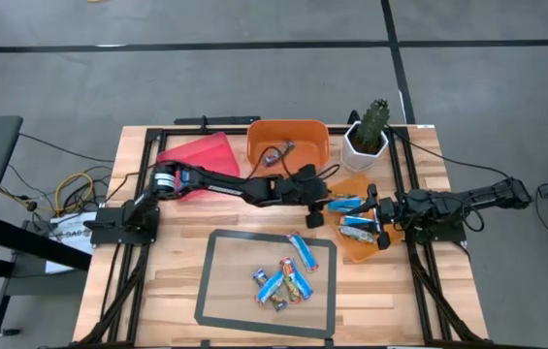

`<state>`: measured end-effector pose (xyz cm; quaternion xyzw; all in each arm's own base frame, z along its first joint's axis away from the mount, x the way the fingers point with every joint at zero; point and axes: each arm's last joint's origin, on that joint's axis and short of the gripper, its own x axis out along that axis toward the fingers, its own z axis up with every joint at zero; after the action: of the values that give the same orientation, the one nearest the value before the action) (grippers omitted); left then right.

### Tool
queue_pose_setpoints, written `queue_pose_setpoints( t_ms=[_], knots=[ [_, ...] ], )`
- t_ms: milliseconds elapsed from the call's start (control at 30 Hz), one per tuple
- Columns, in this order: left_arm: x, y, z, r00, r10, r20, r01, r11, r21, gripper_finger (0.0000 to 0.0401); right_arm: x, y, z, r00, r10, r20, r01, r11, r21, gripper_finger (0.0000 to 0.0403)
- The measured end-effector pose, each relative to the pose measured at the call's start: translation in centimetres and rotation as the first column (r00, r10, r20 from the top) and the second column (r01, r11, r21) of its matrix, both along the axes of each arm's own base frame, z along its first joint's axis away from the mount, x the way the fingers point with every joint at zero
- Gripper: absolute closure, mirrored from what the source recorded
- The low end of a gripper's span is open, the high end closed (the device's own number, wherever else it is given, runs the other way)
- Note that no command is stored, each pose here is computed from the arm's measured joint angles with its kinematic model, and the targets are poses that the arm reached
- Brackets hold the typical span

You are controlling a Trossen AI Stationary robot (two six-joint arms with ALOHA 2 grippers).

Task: Pick and place Granola Bars by type
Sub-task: Put the blue granola bar into the orange bin

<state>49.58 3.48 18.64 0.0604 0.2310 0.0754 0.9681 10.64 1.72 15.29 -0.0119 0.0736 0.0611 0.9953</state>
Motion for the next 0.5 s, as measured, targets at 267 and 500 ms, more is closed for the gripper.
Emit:
queue_pose_setpoints(
  t_ms=[267, 500],
  knots=[
    [-6.1, -2.2, -1.2, 0.997, -0.018, -0.068, 0.019, 1.0, 0.007, 0.0279, 0.0, 0.0, 0.0, 1.0, 0.0, -0.003, 0.0, 1.0, -0.001, 0.0249],
    [-11.5, -6.2, -1.6, 0.986, -0.125, -0.11, 0.127, 0.992, 0.012, 0.0279, 0.0, 0.0, 0.0, 1.0, 0.0, 0.001, 0.0, 1.0, 0.0, 0.0249]
  ],
)
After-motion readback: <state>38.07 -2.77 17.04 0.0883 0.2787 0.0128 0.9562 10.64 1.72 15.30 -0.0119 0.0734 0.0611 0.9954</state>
